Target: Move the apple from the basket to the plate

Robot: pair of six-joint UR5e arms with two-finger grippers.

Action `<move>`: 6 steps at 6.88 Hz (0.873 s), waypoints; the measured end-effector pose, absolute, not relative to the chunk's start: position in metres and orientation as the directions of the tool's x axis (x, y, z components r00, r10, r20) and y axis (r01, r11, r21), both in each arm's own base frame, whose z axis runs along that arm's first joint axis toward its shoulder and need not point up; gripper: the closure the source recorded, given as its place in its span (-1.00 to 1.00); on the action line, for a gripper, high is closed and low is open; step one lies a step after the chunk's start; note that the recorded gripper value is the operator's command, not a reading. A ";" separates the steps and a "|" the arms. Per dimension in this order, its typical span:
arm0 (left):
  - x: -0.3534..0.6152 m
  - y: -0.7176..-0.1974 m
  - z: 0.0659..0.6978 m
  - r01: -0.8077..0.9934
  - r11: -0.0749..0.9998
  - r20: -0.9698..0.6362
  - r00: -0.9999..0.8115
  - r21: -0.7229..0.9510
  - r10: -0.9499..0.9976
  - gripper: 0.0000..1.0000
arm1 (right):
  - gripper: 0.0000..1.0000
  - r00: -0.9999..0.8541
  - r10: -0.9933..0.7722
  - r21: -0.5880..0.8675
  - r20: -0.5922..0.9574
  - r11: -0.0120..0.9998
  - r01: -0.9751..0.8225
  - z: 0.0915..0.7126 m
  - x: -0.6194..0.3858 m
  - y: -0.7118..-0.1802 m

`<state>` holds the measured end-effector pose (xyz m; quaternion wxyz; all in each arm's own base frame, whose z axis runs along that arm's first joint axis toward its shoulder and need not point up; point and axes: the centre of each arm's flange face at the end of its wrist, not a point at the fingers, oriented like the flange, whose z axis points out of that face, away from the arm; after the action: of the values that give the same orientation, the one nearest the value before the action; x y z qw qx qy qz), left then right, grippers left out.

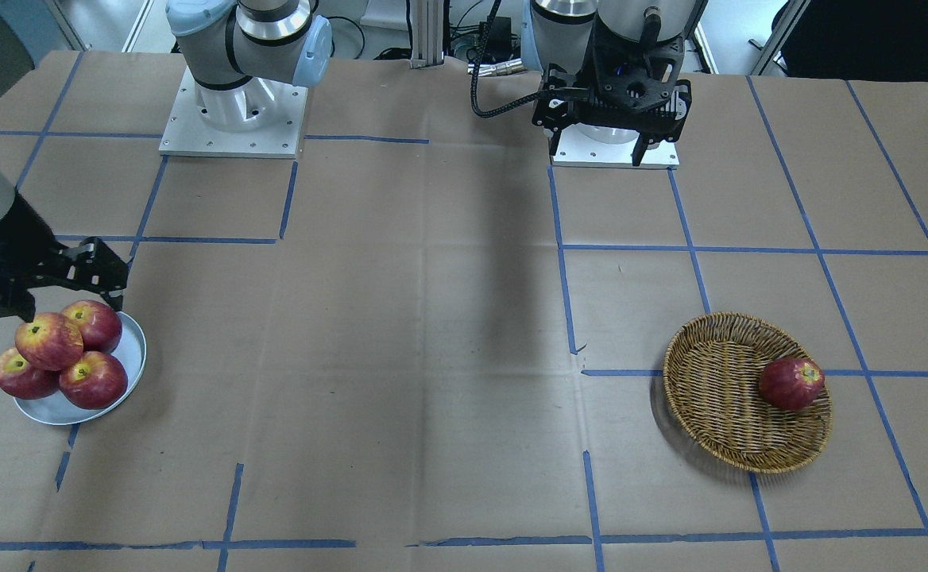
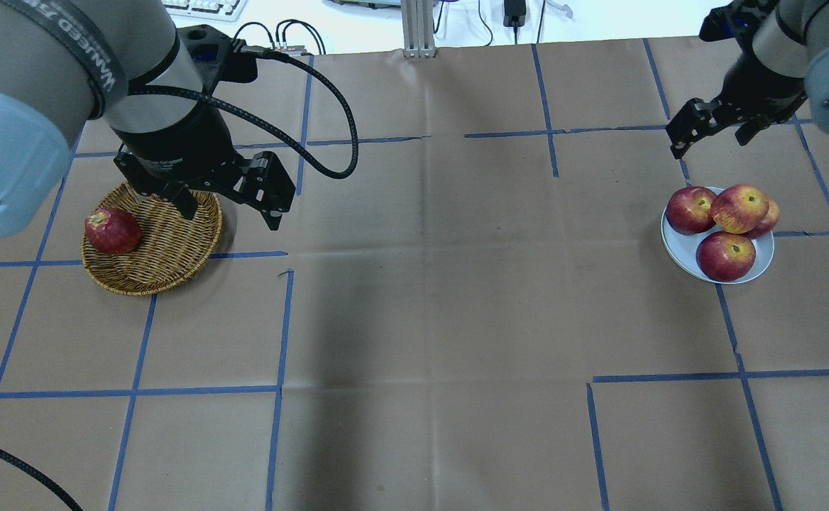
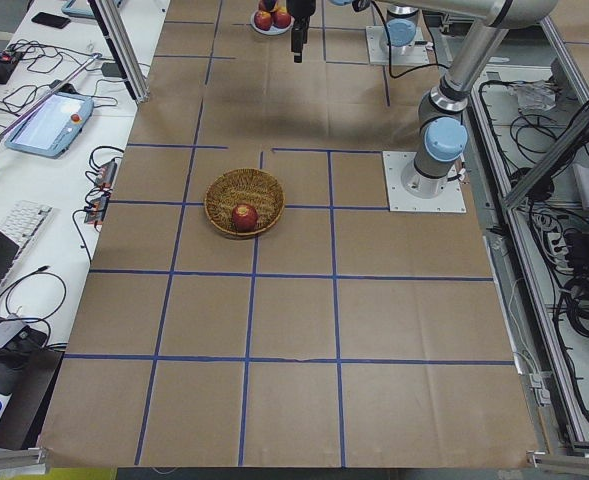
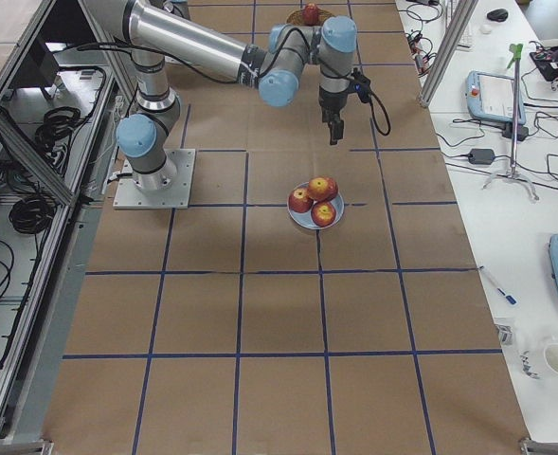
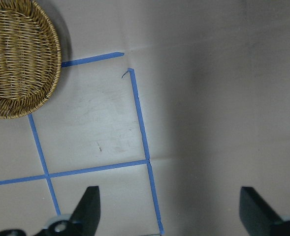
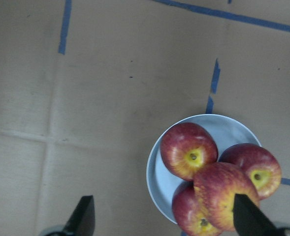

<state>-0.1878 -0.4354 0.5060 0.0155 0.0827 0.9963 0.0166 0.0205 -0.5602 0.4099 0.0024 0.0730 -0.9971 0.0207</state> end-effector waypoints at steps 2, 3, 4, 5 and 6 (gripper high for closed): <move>-0.188 -0.435 0.506 0.164 0.986 -0.028 -0.986 0.036 0.165 -0.98 | -0.99 -0.998 -0.061 -0.005 -0.008 0.998 -0.061 0.439 0.088 -0.531; -0.188 -0.435 0.506 0.164 0.986 -0.028 -0.986 0.036 0.165 -0.98 | -0.99 -1.000 -0.027 0.005 -0.007 1.000 -0.027 0.448 0.109 -0.516; -0.188 -0.435 0.506 0.164 0.986 -0.028 -0.986 0.036 0.165 -0.98 | -0.99 -1.000 -0.008 0.008 -0.003 1.000 -0.008 0.454 0.119 -0.507; -0.188 -0.435 0.506 0.164 0.986 -0.028 -0.986 0.036 0.165 -0.98 | -0.99 -1.000 0.005 0.007 -0.001 1.000 0.005 0.459 0.125 -0.501; -0.188 -0.435 0.506 0.164 0.986 -0.028 -0.986 0.036 0.165 -0.98 | -0.99 -1.000 0.011 0.004 0.001 1.000 0.011 0.461 0.130 -0.498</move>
<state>-0.1878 -0.4354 0.5060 0.0155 0.0827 0.9963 0.0166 0.1301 -0.4978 0.4612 0.0004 -0.0053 -1.0000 -0.0020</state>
